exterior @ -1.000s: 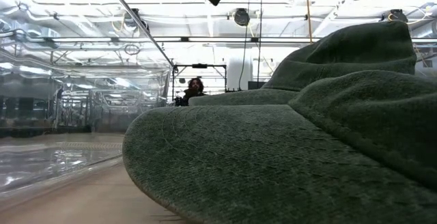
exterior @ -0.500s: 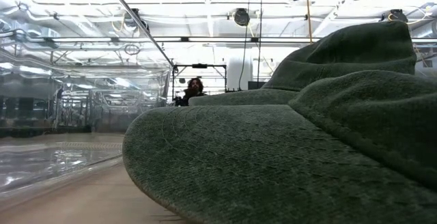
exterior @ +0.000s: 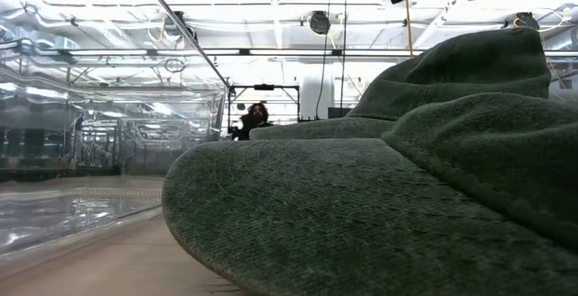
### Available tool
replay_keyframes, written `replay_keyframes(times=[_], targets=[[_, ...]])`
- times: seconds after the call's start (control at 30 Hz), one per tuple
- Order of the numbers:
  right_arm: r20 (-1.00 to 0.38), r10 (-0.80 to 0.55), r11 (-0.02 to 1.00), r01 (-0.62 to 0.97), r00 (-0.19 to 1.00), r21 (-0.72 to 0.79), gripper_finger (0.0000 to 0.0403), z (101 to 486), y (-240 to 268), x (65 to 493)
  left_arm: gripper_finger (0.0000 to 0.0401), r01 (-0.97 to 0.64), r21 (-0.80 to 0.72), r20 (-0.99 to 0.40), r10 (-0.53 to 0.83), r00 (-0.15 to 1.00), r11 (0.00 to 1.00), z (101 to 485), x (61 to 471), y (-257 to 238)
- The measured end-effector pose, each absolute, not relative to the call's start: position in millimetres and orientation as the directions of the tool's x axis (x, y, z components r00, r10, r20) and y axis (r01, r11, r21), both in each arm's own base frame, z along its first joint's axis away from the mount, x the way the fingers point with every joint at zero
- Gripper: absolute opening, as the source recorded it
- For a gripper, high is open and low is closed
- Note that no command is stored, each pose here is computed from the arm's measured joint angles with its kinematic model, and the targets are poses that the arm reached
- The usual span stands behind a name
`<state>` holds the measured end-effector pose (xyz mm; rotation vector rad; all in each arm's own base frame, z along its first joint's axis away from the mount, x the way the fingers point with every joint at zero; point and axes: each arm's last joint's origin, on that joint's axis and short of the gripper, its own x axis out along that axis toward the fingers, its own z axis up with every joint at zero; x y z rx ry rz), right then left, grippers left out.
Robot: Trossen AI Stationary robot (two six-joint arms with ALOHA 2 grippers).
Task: Pick & Place hat
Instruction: Put the top green cap into the top transparent bin
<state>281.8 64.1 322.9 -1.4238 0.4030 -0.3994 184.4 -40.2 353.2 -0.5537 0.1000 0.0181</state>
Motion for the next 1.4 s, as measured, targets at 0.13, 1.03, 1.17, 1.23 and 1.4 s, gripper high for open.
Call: replay_keyframes(times=[0.13,1.03,1.17,1.23,1.4], targets=[[0.027,-0.498,0.023,0.044,0.867,-0.999,0.0247,330,64,282,0.001,-0.05,-0.526,-0.099,-0.003,0.995,0.849,353,184,-40],[0.151,-0.451,-0.045,0.147,0.88,-0.988,0.0247,346,65,280,0.0009,-0.096,-0.538,-0.008,0.109,0.994,0.838,366,170,-33],[0.122,-0.458,-0.066,0.103,0.881,-0.992,0.0247,342,55,283,0.0009,-0.066,-0.548,0.004,0.081,0.997,0.834,367,170,-35],[0.115,-0.472,-0.073,0.091,0.874,-0.993,0.0247,341,50,284,0.0009,-0.055,-0.55,0.006,0.07,0.998,0.834,367,170,-36],[0.121,-0.428,-0.082,0.095,0.896,-0.992,0.0247,341,42,287,0.0011,-0.037,-0.551,0.021,0.058,0.998,0.833,369,169,-38]])
